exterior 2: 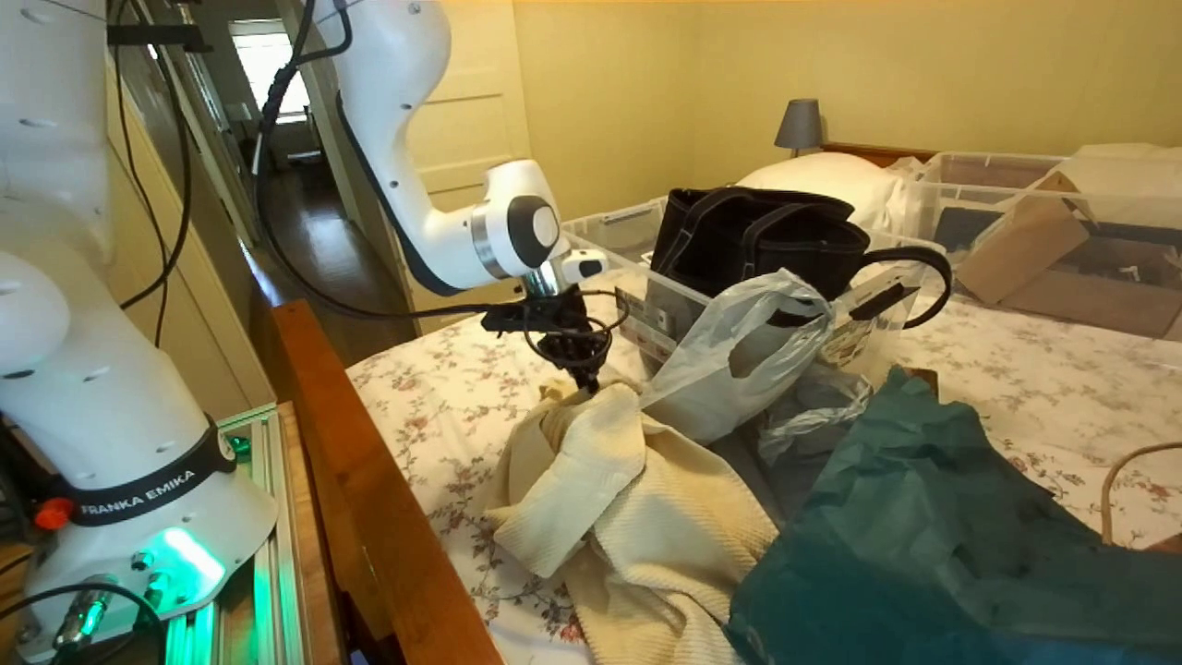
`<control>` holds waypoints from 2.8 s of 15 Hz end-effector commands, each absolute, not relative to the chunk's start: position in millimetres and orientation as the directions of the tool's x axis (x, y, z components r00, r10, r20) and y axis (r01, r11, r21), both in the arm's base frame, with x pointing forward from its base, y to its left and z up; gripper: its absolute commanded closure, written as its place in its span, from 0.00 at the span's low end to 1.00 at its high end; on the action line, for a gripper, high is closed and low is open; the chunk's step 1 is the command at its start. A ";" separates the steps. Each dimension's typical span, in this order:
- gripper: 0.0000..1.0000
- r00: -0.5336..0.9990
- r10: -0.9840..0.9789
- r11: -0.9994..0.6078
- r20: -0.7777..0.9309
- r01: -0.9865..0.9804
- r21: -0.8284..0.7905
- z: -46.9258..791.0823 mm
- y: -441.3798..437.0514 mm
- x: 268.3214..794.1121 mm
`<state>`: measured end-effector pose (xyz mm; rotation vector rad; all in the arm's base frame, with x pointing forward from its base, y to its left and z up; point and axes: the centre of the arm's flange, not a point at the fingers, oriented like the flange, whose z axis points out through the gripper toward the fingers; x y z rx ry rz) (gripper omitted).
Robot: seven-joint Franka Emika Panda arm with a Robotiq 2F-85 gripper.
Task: Move the towel on the bed to the right.
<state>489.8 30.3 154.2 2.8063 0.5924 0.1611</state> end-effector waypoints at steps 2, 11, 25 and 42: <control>1.00 0.945 0.298 -0.872 0.135 0.212 0.442 237.5 13.3 481.4; 0.54 0.916 0.402 -0.856 -0.004 0.377 0.354 205.8 21.8 468.7; 0.00 0.851 0.523 -0.831 -0.053 0.522 0.193 83.4 41.6 471.3; 0.96 0.934 0.355 -0.888 0.038 0.324 0.325 187.9 39.3 473.3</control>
